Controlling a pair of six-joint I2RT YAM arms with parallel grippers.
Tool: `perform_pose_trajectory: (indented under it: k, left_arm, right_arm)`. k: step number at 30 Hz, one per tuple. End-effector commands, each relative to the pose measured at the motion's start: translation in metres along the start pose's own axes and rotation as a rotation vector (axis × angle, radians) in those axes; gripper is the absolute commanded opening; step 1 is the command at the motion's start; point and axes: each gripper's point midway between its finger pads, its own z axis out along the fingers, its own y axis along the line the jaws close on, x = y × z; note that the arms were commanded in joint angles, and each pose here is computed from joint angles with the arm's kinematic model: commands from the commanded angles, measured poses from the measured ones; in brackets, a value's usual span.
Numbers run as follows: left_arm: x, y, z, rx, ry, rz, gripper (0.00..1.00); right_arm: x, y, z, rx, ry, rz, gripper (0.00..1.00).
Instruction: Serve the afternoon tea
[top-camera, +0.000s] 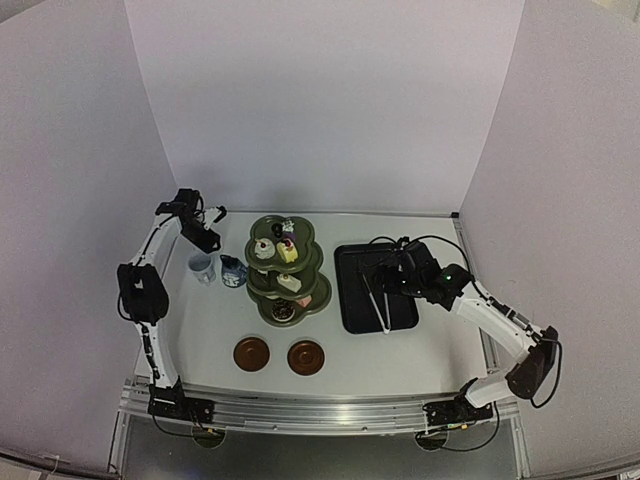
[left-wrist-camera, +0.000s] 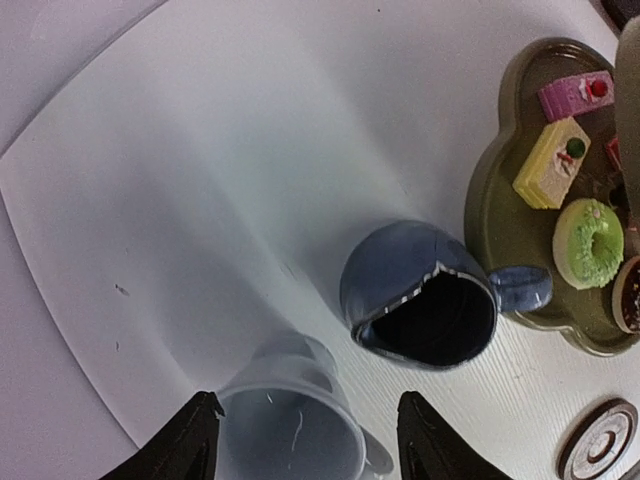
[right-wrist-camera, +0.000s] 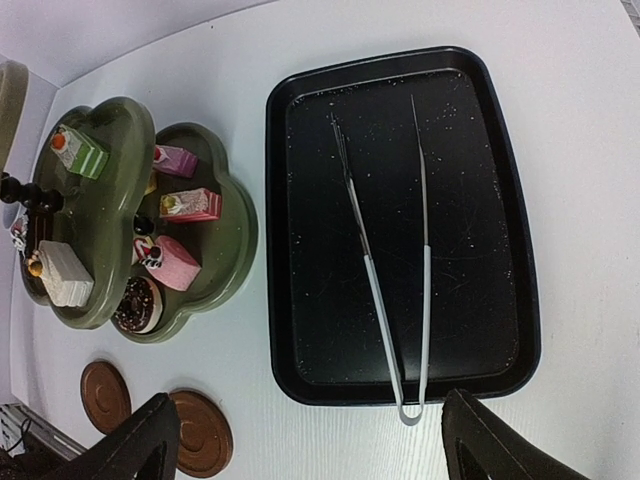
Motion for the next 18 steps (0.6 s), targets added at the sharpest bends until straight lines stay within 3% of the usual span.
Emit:
perform_pose_trajectory:
  k: [1,5,8,14,18]
  left_arm:
    - [-0.015,-0.009,0.018,-0.03,0.03,0.088,0.64]
    - [-0.01,-0.032,0.042,-0.012,0.113,0.21,0.62]
    - [-0.01,-0.029,0.044,-0.016,0.136,0.201,0.56]
    - [-0.015,-0.028,0.039,-0.036,0.102,0.201,0.55]
    - [-0.008,-0.028,0.053,-0.018,0.146,0.202,0.49]
  right_arm:
    - [-0.004,0.006,-0.001,-0.013,-0.005,-0.003,0.88]
    - [-0.003,0.006,0.002,-0.01,0.002,-0.001,0.88]
    - [-0.002,0.005,0.0,-0.012,0.0,0.001,0.88]
    - [0.002,-0.002,-0.001,0.007,-0.004,0.009,0.88]
    - [0.003,0.0,0.0,-0.001,0.005,0.004,0.88]
